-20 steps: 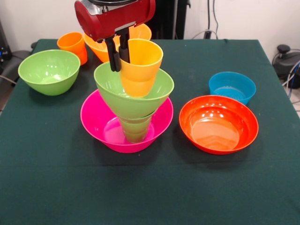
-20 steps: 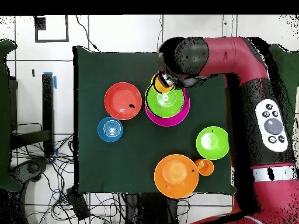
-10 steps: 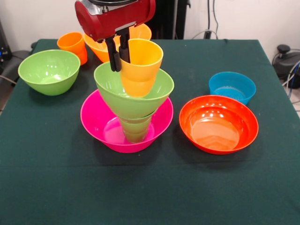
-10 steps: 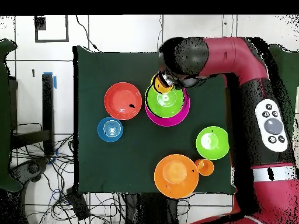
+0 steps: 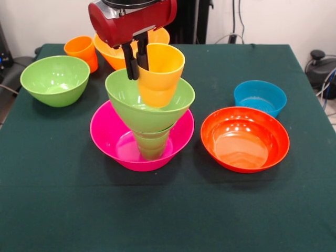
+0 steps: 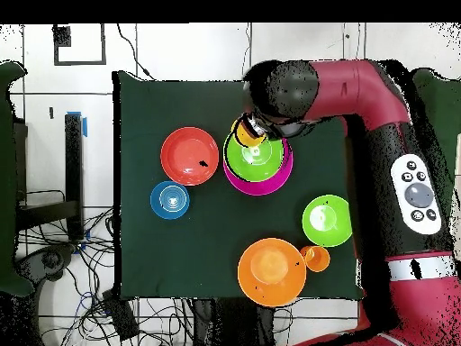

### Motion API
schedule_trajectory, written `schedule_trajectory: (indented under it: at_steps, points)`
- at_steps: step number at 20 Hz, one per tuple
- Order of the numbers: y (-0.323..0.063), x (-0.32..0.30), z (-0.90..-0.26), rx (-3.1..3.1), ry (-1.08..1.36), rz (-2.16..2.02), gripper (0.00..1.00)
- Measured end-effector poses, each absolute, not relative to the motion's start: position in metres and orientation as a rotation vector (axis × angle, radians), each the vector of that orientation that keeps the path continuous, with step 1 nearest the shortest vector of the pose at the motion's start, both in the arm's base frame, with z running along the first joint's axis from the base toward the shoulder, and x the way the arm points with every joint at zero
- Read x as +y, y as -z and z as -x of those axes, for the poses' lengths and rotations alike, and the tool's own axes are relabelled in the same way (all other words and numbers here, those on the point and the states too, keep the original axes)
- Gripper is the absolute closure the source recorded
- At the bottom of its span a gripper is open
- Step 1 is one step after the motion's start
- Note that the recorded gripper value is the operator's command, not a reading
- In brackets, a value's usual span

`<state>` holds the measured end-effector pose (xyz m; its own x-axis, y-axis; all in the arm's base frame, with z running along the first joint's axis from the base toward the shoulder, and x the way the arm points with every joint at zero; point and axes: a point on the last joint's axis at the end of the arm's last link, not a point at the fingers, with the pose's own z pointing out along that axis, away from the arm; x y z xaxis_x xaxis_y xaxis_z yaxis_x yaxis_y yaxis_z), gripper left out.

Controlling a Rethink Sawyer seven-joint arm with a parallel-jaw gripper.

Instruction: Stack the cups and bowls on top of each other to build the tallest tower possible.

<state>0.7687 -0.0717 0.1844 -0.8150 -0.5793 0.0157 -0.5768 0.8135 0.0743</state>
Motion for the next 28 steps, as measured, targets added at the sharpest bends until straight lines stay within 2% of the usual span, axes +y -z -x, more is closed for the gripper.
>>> schedule_trajectory:
  at_steps: [28]
  points:
    - [-0.1765, -0.0693, -0.7656, -2.943, 0.121, -0.944, 1.0]
